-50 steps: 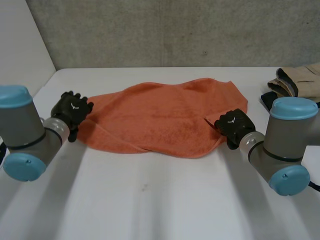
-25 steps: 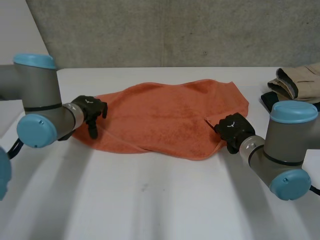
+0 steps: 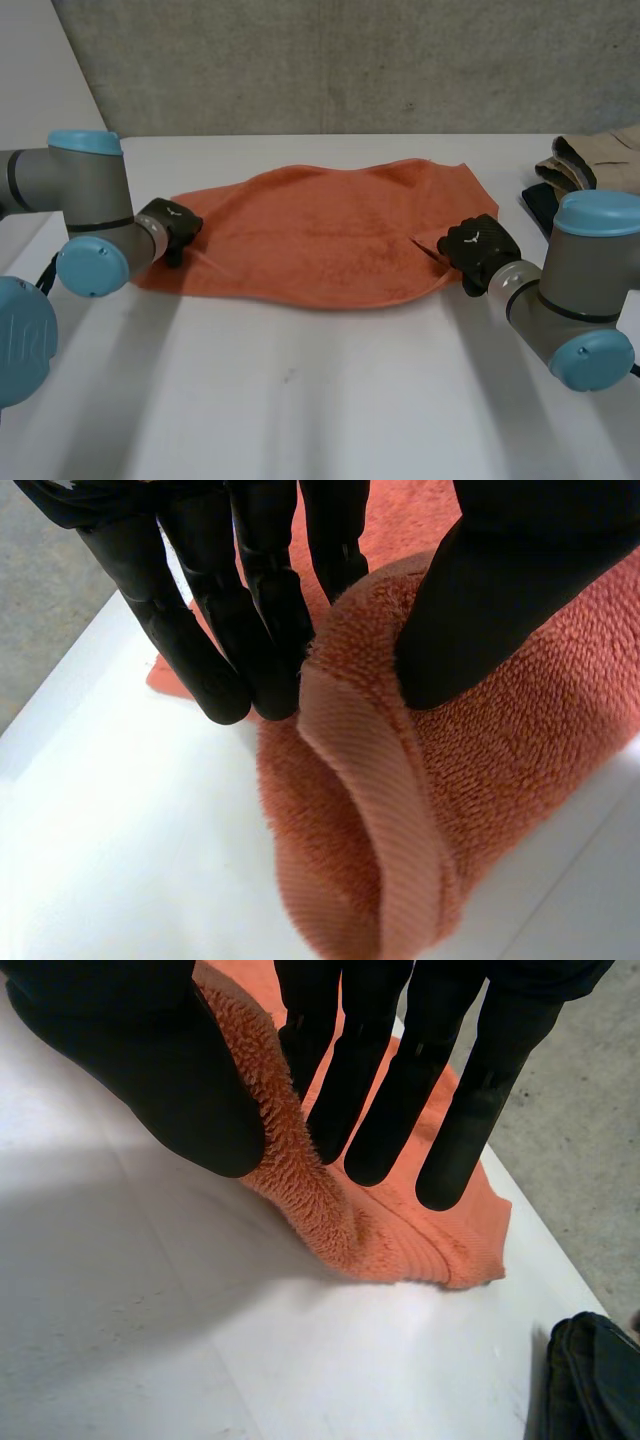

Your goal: Fold the laundry.

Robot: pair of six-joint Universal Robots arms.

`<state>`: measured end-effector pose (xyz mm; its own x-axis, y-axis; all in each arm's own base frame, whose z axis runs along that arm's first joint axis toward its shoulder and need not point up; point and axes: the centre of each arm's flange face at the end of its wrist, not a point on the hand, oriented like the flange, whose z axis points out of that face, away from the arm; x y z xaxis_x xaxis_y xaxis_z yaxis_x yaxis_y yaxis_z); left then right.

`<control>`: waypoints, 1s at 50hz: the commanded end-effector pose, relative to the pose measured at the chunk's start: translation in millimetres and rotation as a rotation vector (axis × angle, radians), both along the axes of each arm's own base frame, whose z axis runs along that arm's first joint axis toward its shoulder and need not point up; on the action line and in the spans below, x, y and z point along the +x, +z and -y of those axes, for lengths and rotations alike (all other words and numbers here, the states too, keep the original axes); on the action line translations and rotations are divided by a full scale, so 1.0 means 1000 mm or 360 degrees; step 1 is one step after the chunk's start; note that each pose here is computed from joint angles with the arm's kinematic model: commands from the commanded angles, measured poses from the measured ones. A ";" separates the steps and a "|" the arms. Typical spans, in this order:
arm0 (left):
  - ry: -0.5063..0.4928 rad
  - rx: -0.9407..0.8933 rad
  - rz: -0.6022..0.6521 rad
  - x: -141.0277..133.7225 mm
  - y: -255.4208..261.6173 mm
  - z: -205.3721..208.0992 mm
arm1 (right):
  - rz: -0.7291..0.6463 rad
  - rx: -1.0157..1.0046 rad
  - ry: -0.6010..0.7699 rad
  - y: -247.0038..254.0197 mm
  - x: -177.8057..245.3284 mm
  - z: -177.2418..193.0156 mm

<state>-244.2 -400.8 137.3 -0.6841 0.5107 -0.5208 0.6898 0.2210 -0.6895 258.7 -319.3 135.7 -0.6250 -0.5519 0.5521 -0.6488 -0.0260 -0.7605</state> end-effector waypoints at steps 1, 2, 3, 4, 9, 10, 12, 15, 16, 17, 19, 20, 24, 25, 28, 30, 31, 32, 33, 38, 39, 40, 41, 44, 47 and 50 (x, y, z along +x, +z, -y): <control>0.0061 -0.0057 0.0048 0.012 0.017 0.003 | 0.0027 -0.0043 -0.0019 0.020 -0.002 0.002; 0.0072 -0.0076 0.0043 0.013 0.025 0.002 | 0.0033 -0.0053 -0.0019 0.024 -0.002 0.002; 0.0085 -0.0092 0.0036 0.014 0.033 0.001 | 0.0038 -0.0059 -0.0018 0.029 -0.002 0.001; 0.0098 -0.0114 0.0023 0.015 0.042 -0.001 | 0.0045 -0.0074 -0.0021 0.035 -0.002 0.001; 0.0196 -0.0313 -0.0265 0.023 0.125 -0.030 | 0.0102 -0.0199 -0.0094 0.101 -0.015 0.003; 0.0214 -0.0346 -0.0325 0.025 0.138 -0.036 | 0.0108 -0.0217 -0.0106 0.113 -0.018 0.002; 0.0234 -0.0420 -0.0446 0.029 0.166 -0.050 | 0.0120 -0.0249 -0.0144 0.137 -0.024 0.000; 0.0249 -0.0559 -0.0652 0.039 0.211 -0.077 | 0.0154 -0.0279 -0.0204 0.180 -0.037 -0.007; 0.0244 -0.0590 -0.0697 0.041 0.219 -0.083 | 0.0170 -0.0275 -0.0214 0.189 -0.039 -0.010; 0.0221 -0.0656 -0.0775 0.043 0.234 -0.094 | 0.0204 -0.0268 -0.0227 0.205 -0.044 -0.015; 0.0183 -0.0699 -0.0830 0.045 0.243 -0.102 | 0.0230 -0.0251 -0.0222 0.216 -0.045 -0.019; 0.0159 -0.0714 -0.0847 0.044 0.246 -0.105 | 0.0237 -0.0238 -0.0215 0.220 -0.045 -0.021; 0.0107 -0.0675 -0.0834 0.043 0.238 -0.106 | 0.0196 -0.0127 -0.0158 0.221 -0.043 -0.023; 0.0113 -0.0623 -0.0795 0.042 0.227 -0.101 | 0.0153 -0.0060 -0.0141 0.212 -0.042 -0.020; 0.0141 -0.0507 -0.0682 0.039 0.195 -0.081 | 0.0059 0.0051 -0.0101 0.190 -0.032 -0.012; 0.0153 -0.0460 -0.0626 0.037 0.178 -0.068 | 0.0004 0.0085 -0.0081 0.178 -0.026 -0.007; 0.0157 -0.0442 -0.0599 0.036 0.169 -0.062 | -0.0025 0.0104 -0.0076 0.170 -0.023 -0.004; 0.0167 -0.0422 -0.0554 0.033 0.154 -0.047 | -0.0067 0.0118 -0.0082 0.158 -0.020 0.005; 0.0170 -0.0424 -0.0541 0.031 0.147 -0.040 | -0.0087 0.0123 -0.0087 0.152 -0.018 0.009; 0.0140 -0.0631 -0.0592 0.016 0.143 0.004 | -0.0061 -0.0101 -0.0134 0.132 0.006 0.045; 0.0125 -0.0713 -0.0627 0.013 0.152 0.011 | -0.0029 -0.0179 -0.0155 0.134 0.009 0.053; 0.0100 -0.0902 -0.0711 0.009 0.176 0.020 | 0.0058 -0.0367 -0.0211 0.145 0.014 0.068; 0.0084 -0.1001 -0.0760 0.007 0.189 0.024 | 0.0115 -0.0474 -0.0243 0.154 0.015 0.075; 0.0006 -0.1428 -0.0992 0.005 0.249 0.030 | 0.0401 -0.0884 -0.0347 0.197 0.017 0.094; -0.0048 -0.1752 -0.1184 0.008 0.295 0.023 | 0.0688 -0.1204 -0.0346 0.242 0.015 0.092; -0.0077 -0.1903 -0.1282 0.010 0.317 0.015 | 0.0854 -0.1368 -0.0298 0.266 0.014 0.083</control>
<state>-238.3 -431.8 384.4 -0.9605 0.1065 -0.2571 0.1623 -0.5362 -0.8283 276.6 -410.9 335.5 -0.8441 -0.0759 0.5307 -0.4716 -0.3658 -0.8024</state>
